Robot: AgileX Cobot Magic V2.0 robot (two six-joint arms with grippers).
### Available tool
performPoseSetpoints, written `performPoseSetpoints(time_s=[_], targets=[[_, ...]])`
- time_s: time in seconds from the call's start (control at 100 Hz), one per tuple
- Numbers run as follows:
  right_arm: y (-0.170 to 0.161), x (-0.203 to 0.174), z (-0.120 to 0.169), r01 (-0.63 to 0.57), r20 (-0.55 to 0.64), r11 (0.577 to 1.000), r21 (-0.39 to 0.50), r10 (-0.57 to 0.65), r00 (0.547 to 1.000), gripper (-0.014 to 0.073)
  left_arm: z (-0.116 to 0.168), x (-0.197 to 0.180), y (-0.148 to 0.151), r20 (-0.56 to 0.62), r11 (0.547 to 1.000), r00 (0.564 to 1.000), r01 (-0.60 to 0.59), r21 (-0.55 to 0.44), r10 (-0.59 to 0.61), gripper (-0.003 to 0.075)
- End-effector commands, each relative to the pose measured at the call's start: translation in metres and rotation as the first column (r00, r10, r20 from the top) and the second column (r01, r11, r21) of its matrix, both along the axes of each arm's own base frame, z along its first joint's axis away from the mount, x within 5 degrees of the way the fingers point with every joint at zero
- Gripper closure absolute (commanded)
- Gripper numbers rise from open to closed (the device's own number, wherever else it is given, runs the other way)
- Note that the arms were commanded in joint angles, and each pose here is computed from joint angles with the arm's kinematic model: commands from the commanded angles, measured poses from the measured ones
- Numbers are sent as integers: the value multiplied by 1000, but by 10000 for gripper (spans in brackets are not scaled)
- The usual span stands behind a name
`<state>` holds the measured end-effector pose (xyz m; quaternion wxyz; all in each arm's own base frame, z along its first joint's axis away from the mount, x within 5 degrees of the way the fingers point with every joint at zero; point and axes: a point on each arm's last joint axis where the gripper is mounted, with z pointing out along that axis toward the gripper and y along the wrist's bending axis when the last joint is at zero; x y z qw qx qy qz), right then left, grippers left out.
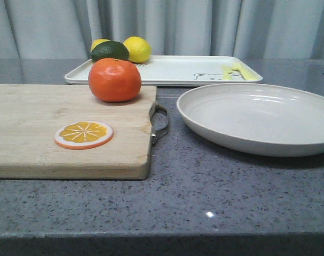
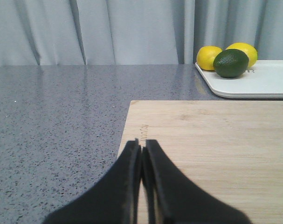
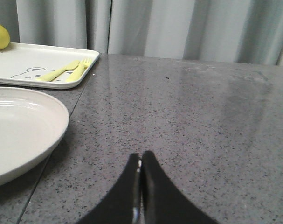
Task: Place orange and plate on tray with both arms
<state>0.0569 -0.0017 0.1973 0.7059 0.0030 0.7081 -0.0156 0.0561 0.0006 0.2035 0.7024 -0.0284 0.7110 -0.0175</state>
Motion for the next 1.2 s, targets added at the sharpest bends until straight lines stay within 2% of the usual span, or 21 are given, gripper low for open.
performPoseSetpoints(time_s=[0.0,0.96,1.19], targets=[[0,-3,15,-1,112,1000,-13,2,994,662,6,-3,0,101,1000,995,-3,-13,5,740],[1,-3,16,-1,123,1000,-17,3,992,662,7,-3,0,115,1000,993,-3,-18,5,741],[2,-4,27,-12,222,1000,-21,16,975,662,23,-5,1,219,997,976,1,-71,15,741]])
